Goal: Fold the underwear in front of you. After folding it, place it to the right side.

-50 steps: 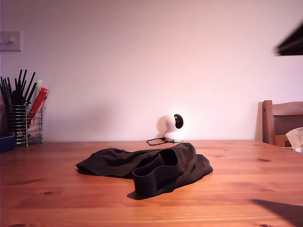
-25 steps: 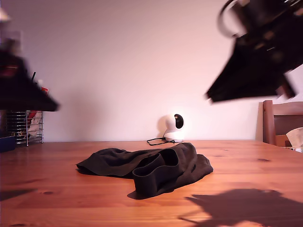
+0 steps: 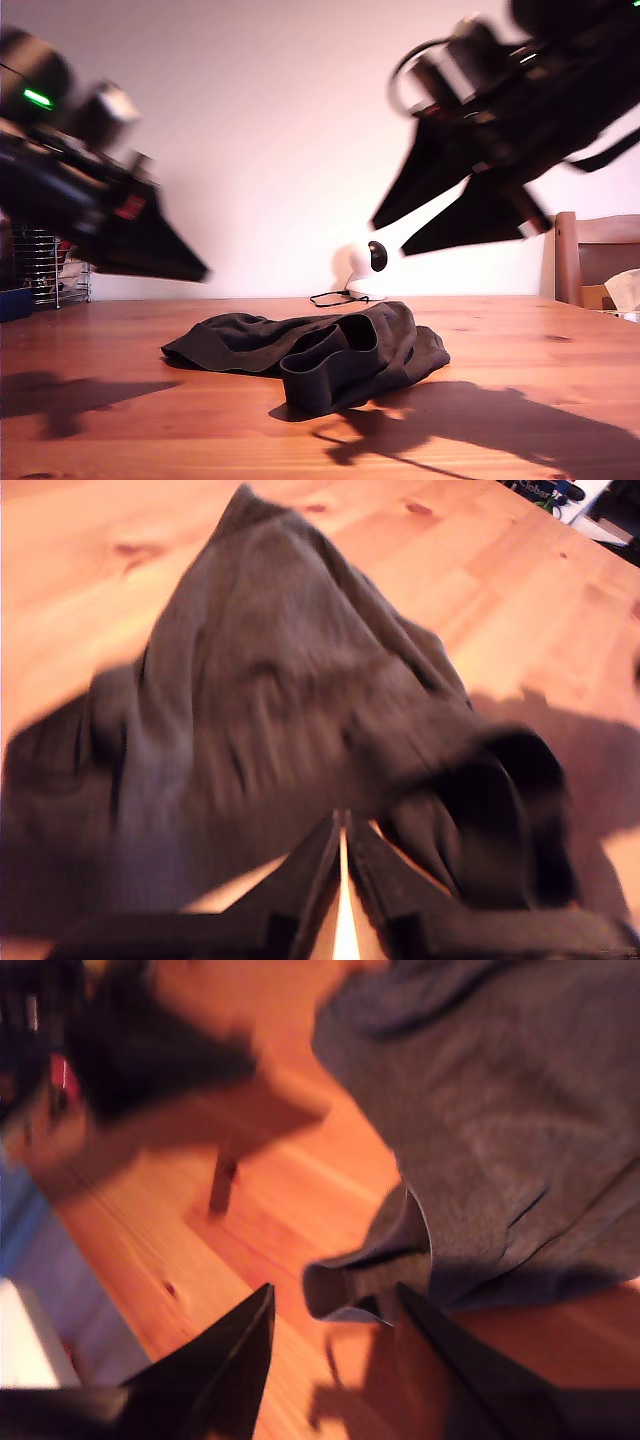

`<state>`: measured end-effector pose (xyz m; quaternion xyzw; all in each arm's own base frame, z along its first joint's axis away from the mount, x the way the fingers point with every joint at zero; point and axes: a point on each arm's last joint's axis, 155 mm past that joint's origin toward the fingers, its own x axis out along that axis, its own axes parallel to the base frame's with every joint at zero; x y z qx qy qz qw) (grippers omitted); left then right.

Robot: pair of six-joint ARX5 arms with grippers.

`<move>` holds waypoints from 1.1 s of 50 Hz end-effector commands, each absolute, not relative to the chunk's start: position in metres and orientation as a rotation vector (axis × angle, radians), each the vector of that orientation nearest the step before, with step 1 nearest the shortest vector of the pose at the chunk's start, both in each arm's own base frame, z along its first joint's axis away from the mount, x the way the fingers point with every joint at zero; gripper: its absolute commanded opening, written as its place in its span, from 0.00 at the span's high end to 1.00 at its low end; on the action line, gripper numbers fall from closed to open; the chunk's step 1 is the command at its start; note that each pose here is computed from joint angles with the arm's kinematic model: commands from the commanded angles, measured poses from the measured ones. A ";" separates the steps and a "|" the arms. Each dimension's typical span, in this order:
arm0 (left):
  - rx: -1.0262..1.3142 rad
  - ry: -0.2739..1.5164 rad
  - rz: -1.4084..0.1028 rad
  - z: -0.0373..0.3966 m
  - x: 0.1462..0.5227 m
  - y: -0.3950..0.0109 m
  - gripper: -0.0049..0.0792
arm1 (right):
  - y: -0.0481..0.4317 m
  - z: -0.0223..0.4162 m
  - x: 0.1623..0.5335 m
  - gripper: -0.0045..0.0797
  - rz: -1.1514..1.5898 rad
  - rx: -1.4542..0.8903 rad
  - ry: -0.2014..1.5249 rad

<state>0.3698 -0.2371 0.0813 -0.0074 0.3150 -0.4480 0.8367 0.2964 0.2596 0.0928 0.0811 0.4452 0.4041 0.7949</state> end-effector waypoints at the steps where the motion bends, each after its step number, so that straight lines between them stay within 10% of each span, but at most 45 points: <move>1: -0.016 0.687 -0.959 0.071 0.373 -0.242 0.96 | 0.262 0.086 0.299 0.54 0.864 0.145 0.970; 55: -0.006 0.898 -0.902 -0.002 0.400 -0.251 0.96 | 0.265 0.036 0.299 0.55 0.822 0.067 1.102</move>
